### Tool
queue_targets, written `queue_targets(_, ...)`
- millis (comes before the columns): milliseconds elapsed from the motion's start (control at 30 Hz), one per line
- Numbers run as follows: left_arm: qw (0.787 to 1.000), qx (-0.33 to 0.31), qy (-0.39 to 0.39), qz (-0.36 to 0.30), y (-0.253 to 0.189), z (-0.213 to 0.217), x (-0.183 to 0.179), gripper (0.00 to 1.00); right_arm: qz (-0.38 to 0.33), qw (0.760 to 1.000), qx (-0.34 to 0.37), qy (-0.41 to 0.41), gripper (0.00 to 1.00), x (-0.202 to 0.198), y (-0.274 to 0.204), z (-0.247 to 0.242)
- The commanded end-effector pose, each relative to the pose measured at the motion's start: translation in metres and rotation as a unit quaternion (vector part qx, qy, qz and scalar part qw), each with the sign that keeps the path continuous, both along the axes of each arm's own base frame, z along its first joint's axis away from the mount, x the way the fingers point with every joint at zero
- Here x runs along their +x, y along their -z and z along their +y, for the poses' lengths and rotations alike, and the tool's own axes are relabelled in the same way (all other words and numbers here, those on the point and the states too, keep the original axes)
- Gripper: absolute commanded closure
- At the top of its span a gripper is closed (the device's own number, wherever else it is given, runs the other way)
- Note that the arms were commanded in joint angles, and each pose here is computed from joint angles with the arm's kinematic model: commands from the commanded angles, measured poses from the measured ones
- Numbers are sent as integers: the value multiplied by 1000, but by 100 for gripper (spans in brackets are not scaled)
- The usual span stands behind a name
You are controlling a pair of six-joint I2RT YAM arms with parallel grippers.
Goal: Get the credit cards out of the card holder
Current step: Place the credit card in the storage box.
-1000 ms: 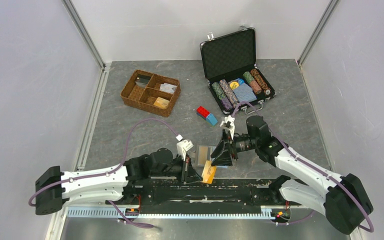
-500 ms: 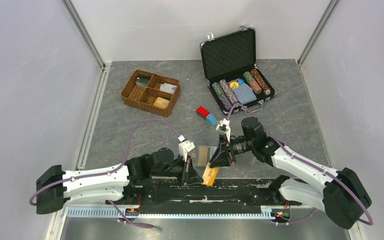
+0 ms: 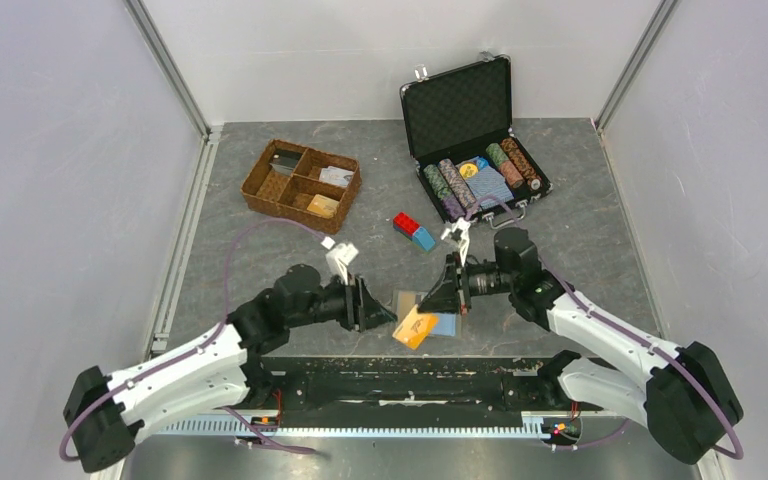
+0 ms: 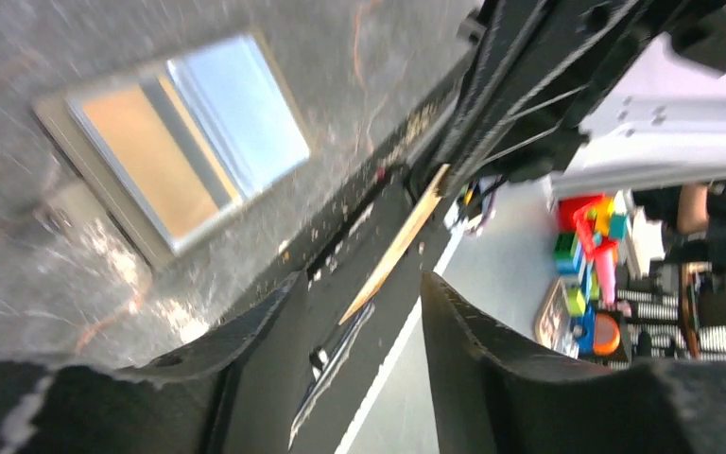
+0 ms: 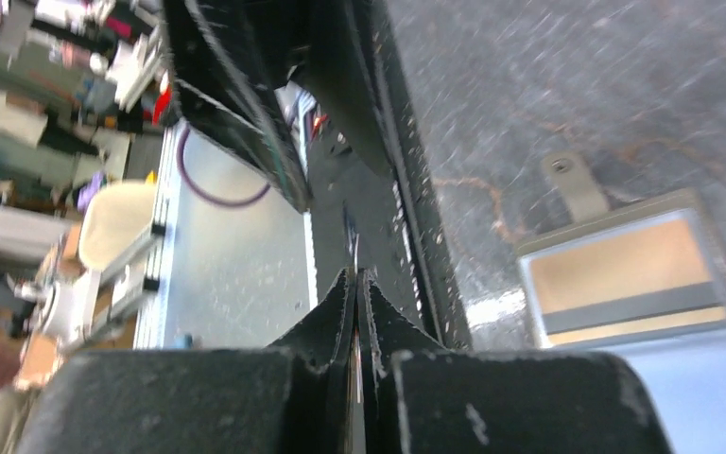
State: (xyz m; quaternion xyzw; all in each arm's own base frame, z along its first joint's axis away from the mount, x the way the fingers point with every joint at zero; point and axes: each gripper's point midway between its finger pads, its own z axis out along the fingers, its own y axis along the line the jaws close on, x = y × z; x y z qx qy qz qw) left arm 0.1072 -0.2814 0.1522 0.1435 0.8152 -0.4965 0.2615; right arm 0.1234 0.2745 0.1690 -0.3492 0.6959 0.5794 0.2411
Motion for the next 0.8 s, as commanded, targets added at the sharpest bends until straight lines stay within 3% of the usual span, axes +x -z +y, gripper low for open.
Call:
queue_targets(0, 997, -46, -22, -66, -52, 11, 22, 42, 4, 992, 66, 105, 100, 38, -44, 1)
queue_targets(100, 994, -59, -42, -80, -62, 15, 32, 34, 30, 980, 114, 163, 100, 51, -64, -1)
queue_targets(267, 991, -88, -46, -85, -71, 8, 38, 32, 81, 947, 206, 233, 100, 60, -82, -12)
queue_targets(567, 986, -146, -47, -65, -74, -8, 44, 30, 118, 898, 265, 332, 100, 76, -79, -37)
queue_targets(767, 983, -174, -37, -51, -78, -22, 49, 36, 130, 891, 274, 338, 100, 75, -73, -41)
